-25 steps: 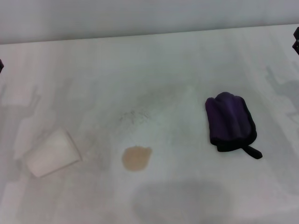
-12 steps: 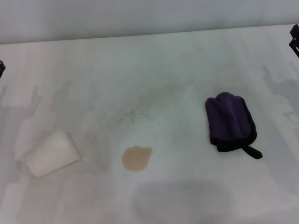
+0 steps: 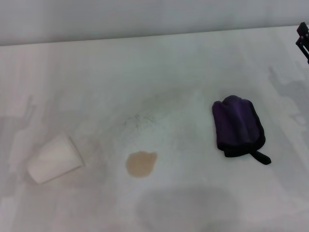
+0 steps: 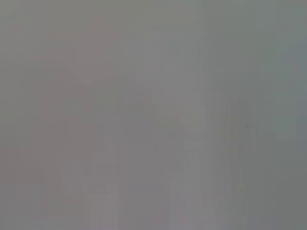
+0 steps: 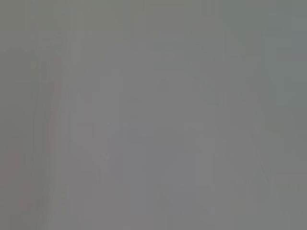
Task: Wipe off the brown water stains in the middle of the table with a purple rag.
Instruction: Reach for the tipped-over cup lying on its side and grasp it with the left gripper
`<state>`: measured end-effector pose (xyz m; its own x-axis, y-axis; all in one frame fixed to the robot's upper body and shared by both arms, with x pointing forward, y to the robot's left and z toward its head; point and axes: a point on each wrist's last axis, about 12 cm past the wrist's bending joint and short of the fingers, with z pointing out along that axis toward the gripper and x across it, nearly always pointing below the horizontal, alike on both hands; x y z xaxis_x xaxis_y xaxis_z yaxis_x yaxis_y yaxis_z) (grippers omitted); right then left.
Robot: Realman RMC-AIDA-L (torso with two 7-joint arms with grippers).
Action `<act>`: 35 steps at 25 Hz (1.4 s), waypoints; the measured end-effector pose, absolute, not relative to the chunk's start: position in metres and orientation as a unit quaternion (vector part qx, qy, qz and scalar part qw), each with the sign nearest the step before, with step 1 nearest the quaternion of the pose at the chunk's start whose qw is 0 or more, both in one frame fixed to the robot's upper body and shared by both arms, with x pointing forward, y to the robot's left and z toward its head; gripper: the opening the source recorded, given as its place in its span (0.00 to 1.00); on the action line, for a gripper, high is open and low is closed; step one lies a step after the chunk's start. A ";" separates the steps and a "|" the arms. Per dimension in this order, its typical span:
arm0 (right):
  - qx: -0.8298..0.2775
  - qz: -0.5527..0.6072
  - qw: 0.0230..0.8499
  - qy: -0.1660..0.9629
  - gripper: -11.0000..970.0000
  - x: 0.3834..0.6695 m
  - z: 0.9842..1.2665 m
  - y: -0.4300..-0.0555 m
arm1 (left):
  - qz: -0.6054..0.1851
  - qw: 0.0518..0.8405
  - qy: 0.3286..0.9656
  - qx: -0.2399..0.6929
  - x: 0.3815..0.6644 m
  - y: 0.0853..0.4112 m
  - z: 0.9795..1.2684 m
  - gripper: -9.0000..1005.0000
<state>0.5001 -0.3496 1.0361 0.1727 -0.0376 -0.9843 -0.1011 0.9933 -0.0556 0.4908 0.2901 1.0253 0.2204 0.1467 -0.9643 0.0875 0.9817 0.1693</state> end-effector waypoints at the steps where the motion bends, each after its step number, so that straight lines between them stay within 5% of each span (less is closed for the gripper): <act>1: -0.053 0.022 0.764 0.643 0.88 0.500 1.036 -0.349 | 0.018 0.775 0.625 0.092 0.490 0.291 1.025 0.87; 24: -0.071 0.031 0.760 0.646 0.88 0.499 1.034 -0.346 | -0.120 0.759 0.637 0.052 0.492 0.297 1.027 0.87; 35: -0.072 0.036 0.754 0.652 0.88 0.496 1.031 -0.343 | -0.207 0.690 0.689 0.078 0.515 0.346 1.047 0.87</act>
<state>0.4959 -0.3430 1.0311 0.1475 -0.0391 -0.9883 -0.1484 0.9870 -0.0613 0.5145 0.3460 1.0468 -0.0362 -0.1780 -0.9834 0.3923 0.9025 -0.1778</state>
